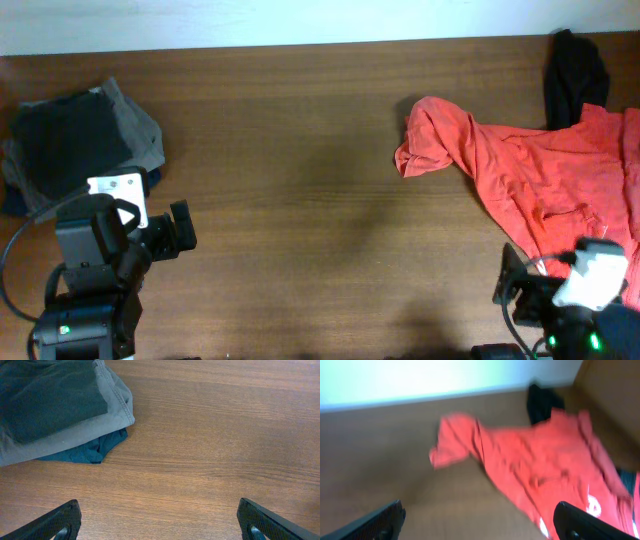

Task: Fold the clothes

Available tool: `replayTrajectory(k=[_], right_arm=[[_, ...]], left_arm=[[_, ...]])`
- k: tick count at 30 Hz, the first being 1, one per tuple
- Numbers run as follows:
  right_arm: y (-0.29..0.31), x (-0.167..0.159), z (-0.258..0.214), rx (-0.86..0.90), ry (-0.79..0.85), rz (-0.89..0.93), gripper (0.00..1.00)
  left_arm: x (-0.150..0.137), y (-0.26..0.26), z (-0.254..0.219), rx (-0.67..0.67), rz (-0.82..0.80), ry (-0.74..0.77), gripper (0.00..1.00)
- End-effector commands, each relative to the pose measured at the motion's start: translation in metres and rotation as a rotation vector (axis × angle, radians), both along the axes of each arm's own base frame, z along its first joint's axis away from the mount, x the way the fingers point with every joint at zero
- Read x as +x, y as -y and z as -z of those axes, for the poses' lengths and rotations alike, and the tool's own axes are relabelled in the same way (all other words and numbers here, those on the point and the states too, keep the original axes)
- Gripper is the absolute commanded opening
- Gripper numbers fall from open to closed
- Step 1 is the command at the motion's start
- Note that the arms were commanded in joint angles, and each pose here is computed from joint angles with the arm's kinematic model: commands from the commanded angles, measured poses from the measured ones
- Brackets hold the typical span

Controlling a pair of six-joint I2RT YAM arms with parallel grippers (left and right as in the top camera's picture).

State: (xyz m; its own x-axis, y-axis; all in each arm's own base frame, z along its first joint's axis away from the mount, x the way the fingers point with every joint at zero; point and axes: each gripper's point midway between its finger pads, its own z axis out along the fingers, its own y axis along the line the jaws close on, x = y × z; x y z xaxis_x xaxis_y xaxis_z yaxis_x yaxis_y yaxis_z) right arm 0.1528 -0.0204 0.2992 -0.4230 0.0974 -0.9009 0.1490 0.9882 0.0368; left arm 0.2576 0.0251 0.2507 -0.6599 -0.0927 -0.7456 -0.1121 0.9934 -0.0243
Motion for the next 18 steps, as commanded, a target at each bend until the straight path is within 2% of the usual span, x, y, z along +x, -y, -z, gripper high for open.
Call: replayTrajectory(k=[1,18], right_arm=[[0.003,-0.007,-0.006,-0.03,0.129,0.002,0.98],[-0.012,0.075,0.048,-0.029,0.563,-0.069,0.99]], left_arm=[[0.0,-0.002,0.002,-0.003,-0.016,-0.005,0.99],[0.0,-0.002,0.002,-0.003,-0.016,-0.005,0.99]])
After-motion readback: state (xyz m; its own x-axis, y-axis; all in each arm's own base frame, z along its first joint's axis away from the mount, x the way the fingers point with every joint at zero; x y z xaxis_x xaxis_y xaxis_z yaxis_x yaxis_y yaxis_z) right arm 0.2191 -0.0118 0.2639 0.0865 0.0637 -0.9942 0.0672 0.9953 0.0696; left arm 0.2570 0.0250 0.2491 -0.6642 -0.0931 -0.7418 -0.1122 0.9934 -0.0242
